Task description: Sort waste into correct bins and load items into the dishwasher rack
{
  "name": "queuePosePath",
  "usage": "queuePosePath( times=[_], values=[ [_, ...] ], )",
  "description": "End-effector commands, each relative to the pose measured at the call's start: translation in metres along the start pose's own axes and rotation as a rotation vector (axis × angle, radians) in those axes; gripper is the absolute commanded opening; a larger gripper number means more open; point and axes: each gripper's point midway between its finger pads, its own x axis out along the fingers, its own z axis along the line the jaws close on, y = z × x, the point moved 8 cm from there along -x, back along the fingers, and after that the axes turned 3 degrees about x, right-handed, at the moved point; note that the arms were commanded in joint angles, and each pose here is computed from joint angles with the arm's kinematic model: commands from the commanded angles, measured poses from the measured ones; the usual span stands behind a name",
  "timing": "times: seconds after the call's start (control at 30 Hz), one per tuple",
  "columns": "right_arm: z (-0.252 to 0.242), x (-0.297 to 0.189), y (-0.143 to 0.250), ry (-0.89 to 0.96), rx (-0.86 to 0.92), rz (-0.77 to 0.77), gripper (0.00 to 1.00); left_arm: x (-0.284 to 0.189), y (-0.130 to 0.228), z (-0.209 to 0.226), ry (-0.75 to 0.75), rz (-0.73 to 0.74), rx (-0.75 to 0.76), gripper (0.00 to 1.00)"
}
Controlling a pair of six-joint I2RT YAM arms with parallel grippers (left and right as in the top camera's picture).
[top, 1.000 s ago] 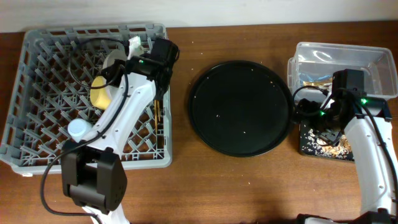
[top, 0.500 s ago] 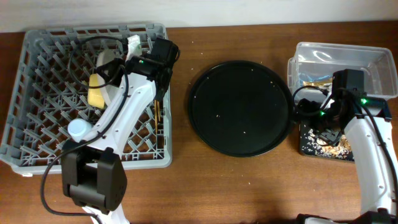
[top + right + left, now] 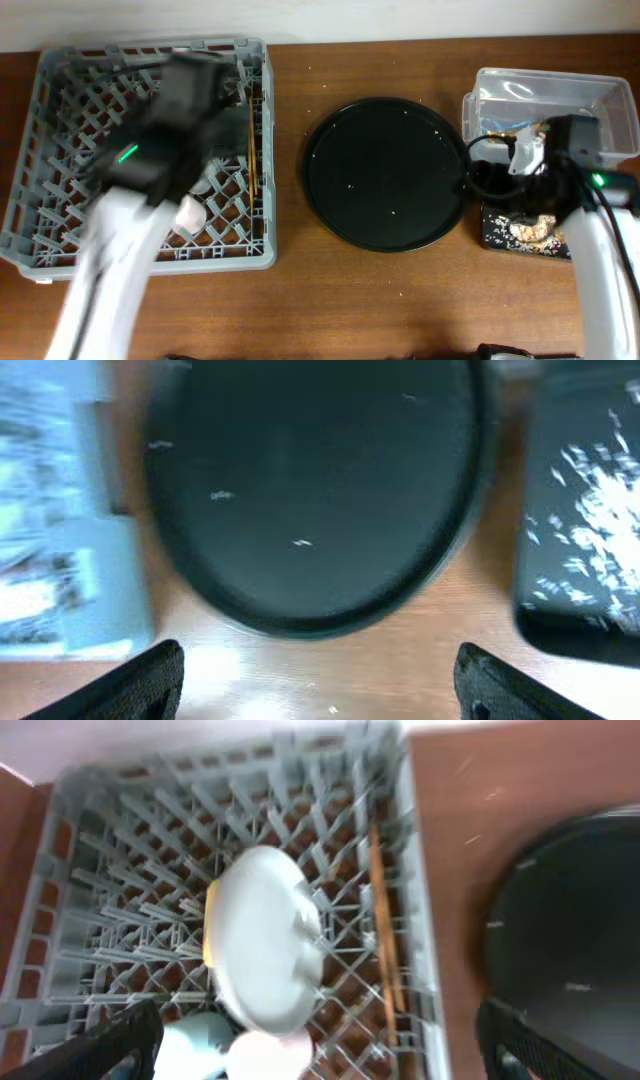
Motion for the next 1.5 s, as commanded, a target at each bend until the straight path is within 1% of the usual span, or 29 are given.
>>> queuePosePath(
  times=[0.0, 0.03, 0.07, 0.1, 0.2, 0.27, 0.4, 0.43, 0.47, 0.5, 0.53, 0.57, 0.7, 0.77, 0.87, 0.93, 0.97, 1.47],
  values=[
    [0.048, -0.063, 0.029, -0.188, -0.268, -0.188, 0.91, -0.076, 0.020, 0.015, 0.141, -0.111, -0.042, 0.99],
    [0.054, -0.076, 0.039, -0.205, -0.302, -0.227, 0.94, -0.088, 0.028, 0.019, 0.144, -0.116, -0.043, 0.99],
    [0.060, -0.088, 0.051, -0.223, -0.340, -0.266, 0.99, -0.099, 0.038, 0.023, 0.143, -0.109, -0.041, 0.99],
    [0.064, -0.100, 0.063, -0.241, -0.375, -0.308, 0.98, -0.107, 0.046, 0.025, 0.143, -0.104, -0.040, 0.99],
    [0.069, -0.131, 0.094, -0.274, -0.447, -0.430, 0.98, -0.124, 0.053, 0.031, 0.145, -0.146, -0.049, 0.99],
    [0.069, -0.135, 0.097, -0.277, -0.454, -0.445, 0.98, -0.125, 0.060, 0.032, 0.143, -0.118, -0.042, 0.99],
    [0.070, -0.134, 0.097, -0.272, -0.468, -0.443, 0.98, -0.123, 0.082, 0.032, 0.135, 0.019, -0.012, 0.99],
    [0.061, -0.135, 0.091, -0.129, -0.511, -0.521, 0.98, -0.123, 0.089, 0.033, 0.133, 0.060, -0.002, 0.99],
    [0.056, -0.135, 0.090, -0.081, -0.568, -0.575, 0.98, -0.123, 0.095, 0.033, 0.131, 0.094, 0.005, 0.99],
    [0.054, -0.131, 0.090, -0.058, -0.634, -0.613, 0.98, -0.123, 0.097, 0.033, 0.130, 0.108, 0.008, 0.99],
    [0.048, -0.118, 0.091, -0.043, -0.719, -0.673, 0.98, -0.124, 0.101, 0.034, 0.128, 0.131, 0.013, 0.99],
    [0.040, -0.100, 0.095, -0.039, -0.744, -0.713, 0.98, -0.124, 0.104, 0.034, 0.127, 0.147, 0.017, 0.99],
    [-0.004, -0.020, 0.125, -0.039, -0.749, -0.745, 0.99, -0.124, 0.104, 0.034, 0.127, 0.148, 0.017, 0.99],
    [-0.020, 0.014, 0.131, -0.049, -0.773, -0.834, 0.98, -0.124, 0.104, 0.034, 0.127, 0.148, 0.017, 0.99],
    [-0.030, 0.050, 0.133, -0.099, -0.800, -0.880, 0.98, -0.124, 0.104, 0.034, 0.127, 0.148, 0.017, 0.99],
    [-0.028, 0.052, 0.128, -0.117, -0.831, -0.969, 0.99, -0.124, 0.104, 0.034, 0.127, 0.148, 0.017, 0.99],
    [-0.028, 0.052, 0.127, -0.118, -0.836, -0.991, 0.98, -0.124, 0.104, 0.034, 0.127, 0.148, 0.017, 0.99],
    [-0.028, 0.054, 0.126, -0.119, -0.839, -1.005, 0.99, -0.124, 0.104, 0.034, 0.127, 0.148, 0.017, 0.99]
  ],
)
